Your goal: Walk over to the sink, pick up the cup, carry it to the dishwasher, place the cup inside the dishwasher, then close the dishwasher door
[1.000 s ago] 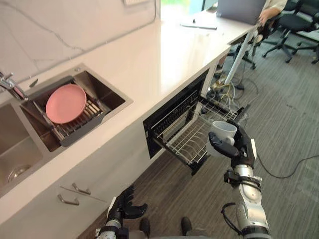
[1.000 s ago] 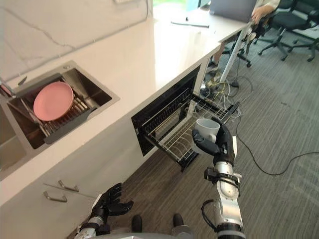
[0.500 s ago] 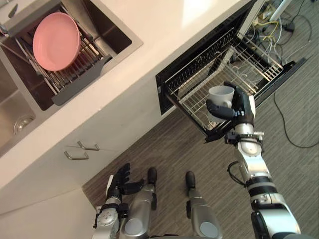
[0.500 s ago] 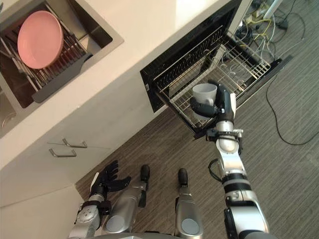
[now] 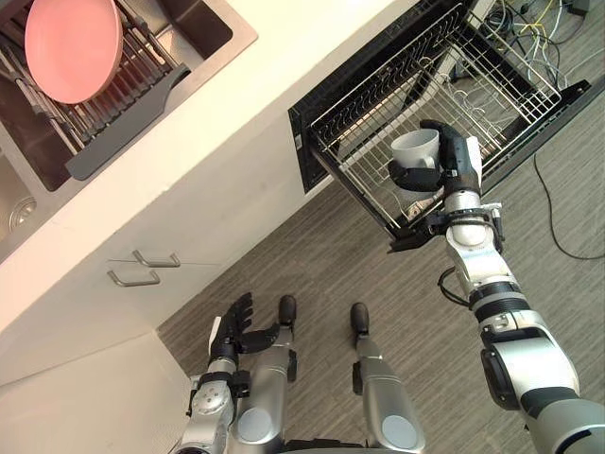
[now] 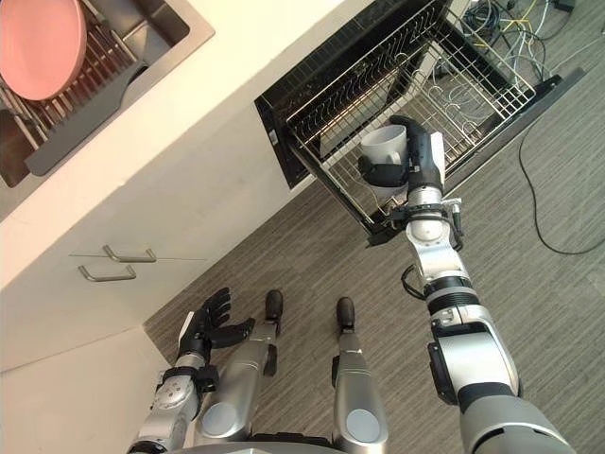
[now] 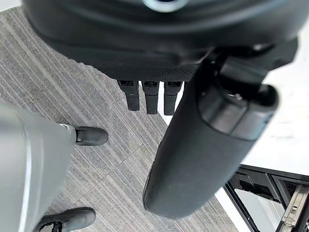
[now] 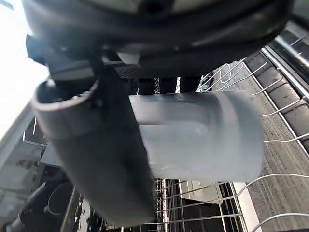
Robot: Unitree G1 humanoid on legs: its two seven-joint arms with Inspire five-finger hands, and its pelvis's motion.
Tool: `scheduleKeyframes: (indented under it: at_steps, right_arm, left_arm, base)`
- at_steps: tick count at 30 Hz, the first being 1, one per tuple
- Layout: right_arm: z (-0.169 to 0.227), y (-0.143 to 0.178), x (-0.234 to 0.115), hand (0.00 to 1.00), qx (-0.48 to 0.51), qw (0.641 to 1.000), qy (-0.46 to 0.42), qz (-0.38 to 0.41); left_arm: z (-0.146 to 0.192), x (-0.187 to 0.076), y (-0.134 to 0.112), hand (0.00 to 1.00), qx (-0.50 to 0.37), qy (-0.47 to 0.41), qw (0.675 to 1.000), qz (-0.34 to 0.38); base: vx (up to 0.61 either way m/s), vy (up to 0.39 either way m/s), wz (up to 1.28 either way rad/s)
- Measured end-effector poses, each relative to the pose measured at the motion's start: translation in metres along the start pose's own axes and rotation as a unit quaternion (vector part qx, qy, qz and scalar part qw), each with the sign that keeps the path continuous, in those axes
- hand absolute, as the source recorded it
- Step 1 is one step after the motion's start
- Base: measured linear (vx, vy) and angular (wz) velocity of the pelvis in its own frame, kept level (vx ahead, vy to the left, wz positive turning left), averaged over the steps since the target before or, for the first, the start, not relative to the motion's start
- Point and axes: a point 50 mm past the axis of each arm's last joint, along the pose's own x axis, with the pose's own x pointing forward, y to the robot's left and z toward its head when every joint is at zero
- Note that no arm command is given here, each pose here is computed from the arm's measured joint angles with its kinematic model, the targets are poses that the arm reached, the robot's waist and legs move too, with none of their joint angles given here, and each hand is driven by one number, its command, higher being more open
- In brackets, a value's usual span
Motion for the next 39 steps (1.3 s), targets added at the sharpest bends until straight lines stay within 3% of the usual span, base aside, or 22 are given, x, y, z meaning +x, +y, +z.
scheduleKeyframes:
  at_steps: [10,20,28,39]
  right_arm:
    - [0.002,0.004,-0.005,0.90,0.031,0.999,-0.007,-0.017]
    - [-0.020,0.019,-0.074,0.90,0.132,0.991,-0.007,-0.029]
    - [-0.035,0.029,-0.145,0.90,0.173,0.985,0.019,-0.011]
    - [-0.004,0.017,-0.156,0.90,0.152,0.986,-0.056,-0.030]
  left_arm:
    - [-0.005,0.001,-0.005,0.90,0.003,0.012,1.000,0.001]
    - [-0.009,0.000,-0.006,0.90,0.007,0.029,1.000,-0.002]
    - [-0.050,-0.017,0.006,0.90,0.025,0.124,0.992,0.011]
    - [-0.062,-0.023,0.013,0.90,0.034,0.151,0.988,0.021]
  base:
    - [0.00,-0.002,0.00]
    - [0.07,-0.025,0.00]
    - [0.04,-0.021,0.07]
    - [0.05,-0.011,0.43]
